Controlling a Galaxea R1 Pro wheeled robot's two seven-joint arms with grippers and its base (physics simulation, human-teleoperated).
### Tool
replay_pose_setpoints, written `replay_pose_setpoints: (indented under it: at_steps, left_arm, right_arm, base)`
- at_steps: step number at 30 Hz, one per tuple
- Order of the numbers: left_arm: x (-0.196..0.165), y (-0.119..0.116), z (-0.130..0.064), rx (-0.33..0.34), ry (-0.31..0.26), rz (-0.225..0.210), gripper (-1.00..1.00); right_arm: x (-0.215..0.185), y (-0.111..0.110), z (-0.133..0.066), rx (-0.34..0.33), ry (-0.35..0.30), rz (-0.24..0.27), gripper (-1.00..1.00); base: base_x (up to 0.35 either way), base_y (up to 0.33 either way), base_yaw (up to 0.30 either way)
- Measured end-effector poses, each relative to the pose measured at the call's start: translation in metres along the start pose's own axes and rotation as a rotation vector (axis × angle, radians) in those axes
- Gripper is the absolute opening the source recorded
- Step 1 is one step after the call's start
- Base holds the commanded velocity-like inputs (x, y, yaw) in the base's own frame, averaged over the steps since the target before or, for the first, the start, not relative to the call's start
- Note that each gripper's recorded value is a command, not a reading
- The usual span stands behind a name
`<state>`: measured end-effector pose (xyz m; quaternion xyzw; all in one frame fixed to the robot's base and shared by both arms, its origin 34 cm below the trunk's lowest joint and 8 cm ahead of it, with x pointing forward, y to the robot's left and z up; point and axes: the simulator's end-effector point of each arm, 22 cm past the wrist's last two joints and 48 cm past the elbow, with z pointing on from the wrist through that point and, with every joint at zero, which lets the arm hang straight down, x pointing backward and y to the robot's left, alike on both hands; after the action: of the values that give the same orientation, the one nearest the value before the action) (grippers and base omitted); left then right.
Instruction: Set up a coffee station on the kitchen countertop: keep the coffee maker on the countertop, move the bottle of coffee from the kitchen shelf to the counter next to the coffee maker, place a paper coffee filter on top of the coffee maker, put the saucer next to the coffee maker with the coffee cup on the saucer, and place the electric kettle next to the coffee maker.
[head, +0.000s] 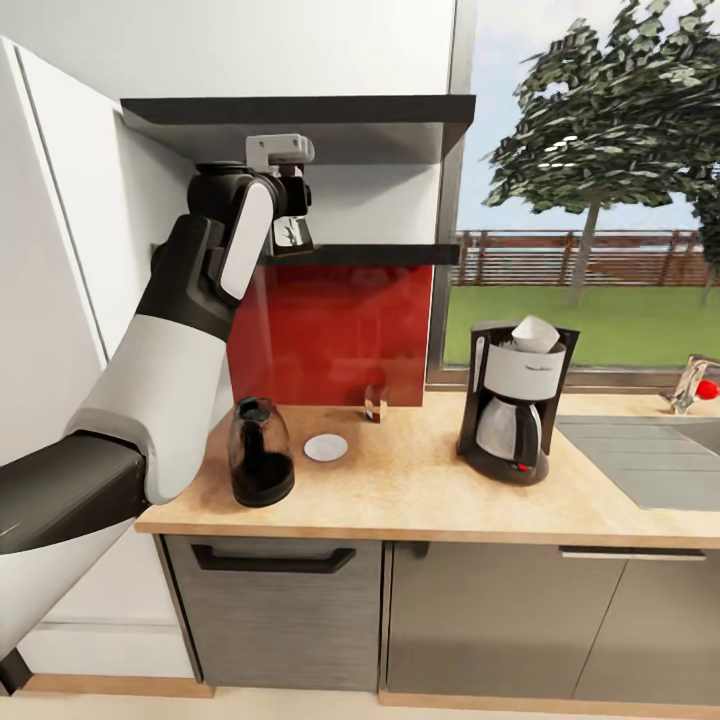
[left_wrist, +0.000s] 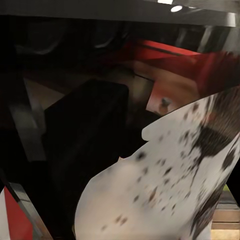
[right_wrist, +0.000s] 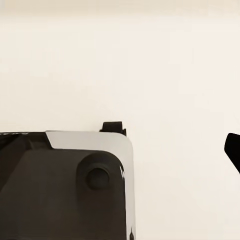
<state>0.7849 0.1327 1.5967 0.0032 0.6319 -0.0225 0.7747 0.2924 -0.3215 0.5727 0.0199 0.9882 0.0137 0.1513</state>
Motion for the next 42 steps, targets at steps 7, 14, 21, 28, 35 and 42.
replay_pose_setpoints:
  at_steps: [7,14,21,28,35,42]
  left_arm:
    - [0.007,0.0,-0.001,0.001,-0.003,-0.001,-1.0]
    - [0.009,-0.002,-0.006,0.005,-0.024,0.003,-1.0]
    - [0.019,-0.002,-0.008,0.007,-0.026,0.003,-1.0]
    - [0.024,-0.004,-0.012,0.011,-0.04,0.006,-1.0]
    - [0.034,-0.007,-0.015,0.014,-0.043,0.015,-1.0]
    - [0.044,-0.007,-0.016,0.014,-0.044,0.018,-1.0]
  right_arm:
    - [0.001,0.0,0.009,0.0,0.0,0.0,1.0]
    - [0.003,-0.001,0.017,0.0,0.0,0.0,1.0]
    - [0.005,-0.001,0.027,0.001,0.0,0.0,1.0]
    - [0.006,-0.001,0.036,0.001,-0.001,0.0,1.0]
    - [0.009,-0.002,0.046,0.002,-0.001,0.0,1.0]
    - [0.011,-0.002,0.056,0.001,-0.001,-0.001,1.0]
  base:
    - [0.0,0.0,0.0]
    - [0.0,0.0,0.0]
    - [0.0,0.0,0.0]
    - [0.0,0.0,0.0]
    - [0.0,0.0,0.0]
    - [0.0,0.0,0.0]
